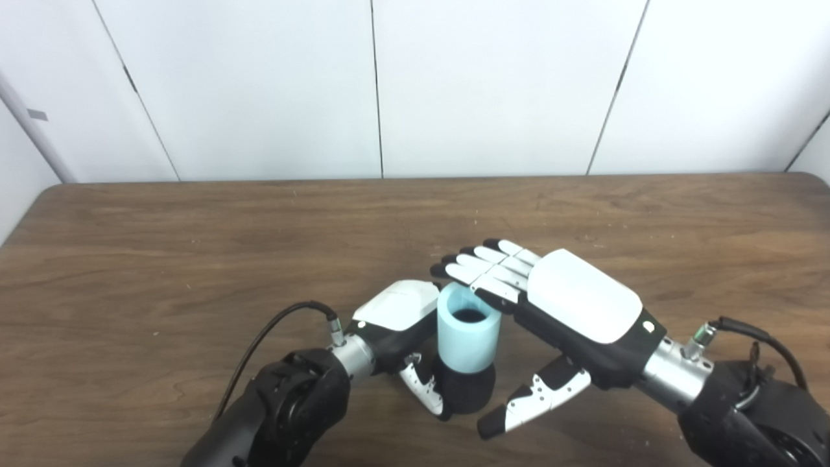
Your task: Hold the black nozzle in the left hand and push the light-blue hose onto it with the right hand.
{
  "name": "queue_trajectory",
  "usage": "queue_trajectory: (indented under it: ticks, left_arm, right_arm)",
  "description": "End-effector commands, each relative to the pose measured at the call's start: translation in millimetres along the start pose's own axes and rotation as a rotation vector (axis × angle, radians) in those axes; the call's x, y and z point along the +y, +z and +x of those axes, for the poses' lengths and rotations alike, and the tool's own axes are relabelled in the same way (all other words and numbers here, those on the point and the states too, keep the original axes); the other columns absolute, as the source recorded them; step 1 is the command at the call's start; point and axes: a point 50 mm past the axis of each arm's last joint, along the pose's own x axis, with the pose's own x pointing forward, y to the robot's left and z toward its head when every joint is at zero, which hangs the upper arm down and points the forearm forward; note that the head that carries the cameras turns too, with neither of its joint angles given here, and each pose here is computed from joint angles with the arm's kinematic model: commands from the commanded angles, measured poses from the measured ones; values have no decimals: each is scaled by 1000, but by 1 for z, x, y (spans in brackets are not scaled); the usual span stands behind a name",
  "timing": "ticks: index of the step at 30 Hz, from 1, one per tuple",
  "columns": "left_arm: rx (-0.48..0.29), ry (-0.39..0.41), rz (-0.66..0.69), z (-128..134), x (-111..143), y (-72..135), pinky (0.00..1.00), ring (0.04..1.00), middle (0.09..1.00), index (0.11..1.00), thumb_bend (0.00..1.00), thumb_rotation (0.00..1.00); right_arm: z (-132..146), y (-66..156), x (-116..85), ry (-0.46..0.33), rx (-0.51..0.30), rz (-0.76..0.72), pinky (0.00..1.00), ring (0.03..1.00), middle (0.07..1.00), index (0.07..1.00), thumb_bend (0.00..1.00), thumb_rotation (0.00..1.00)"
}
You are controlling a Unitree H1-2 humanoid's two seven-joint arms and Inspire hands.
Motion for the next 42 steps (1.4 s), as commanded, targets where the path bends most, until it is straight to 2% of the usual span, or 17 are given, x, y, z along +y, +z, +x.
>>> queue_trajectory:
  ticks: [1,3,6,10,16,22,29,34,39,42]
  left_arm:
    - [10,-153,-36,-6,-31,-14,974,746,650,500,517,35]
    - [-16,-117,-33,-8,-26,-17,867,767,742,695,692,7]
    - [-31,-74,-25,-12,-18,-19,821,796,804,770,752,27]
    - [-15,-27,-48,-12,-6,-19,850,857,868,837,848,87]
    - [-33,33,-48,-16,7,-17,862,874,878,853,898,124]
    - [-41,46,-80,-23,27,-18,921,952,963,923,952,154]
    - [-37,147,-140,-36,64,-26,936,916,912,893,965,180]
    - [-39,183,-243,-53,92,-36,819,889,894,880,947,153]
    - [-35,225,-289,-70,108,-44,742,881,887,870,938,102]
    - [-21,256,-328,-78,115,-47,853,886,885,867,929,60]
  right_arm:
    - [1,2,-10,-76,-27,-29,964,947,944,947,603,801]
    - [1,1,-8,-75,-19,-27,957,931,931,937,602,801]
    - [1,0,-8,-62,-7,-27,947,917,917,925,602,801]
    - [-1,-1,-11,-39,11,-19,936,905,905,919,604,802]
    - [-2,-2,-13,-27,22,-14,934,903,900,919,605,802]
    - [-2,-4,-13,-21,31,-11,952,902,900,919,604,801]
    - [-2,-9,-13,-23,43,-12,971,902,899,919,602,798]
    - [1,-15,-18,-40,52,0,966,893,890,913,600,779]
    - [2,-17,-22,-73,64,13,939,896,887,903,587,734]
    - [2,-22,-25,-91,77,33,904,897,892,899,585,717]
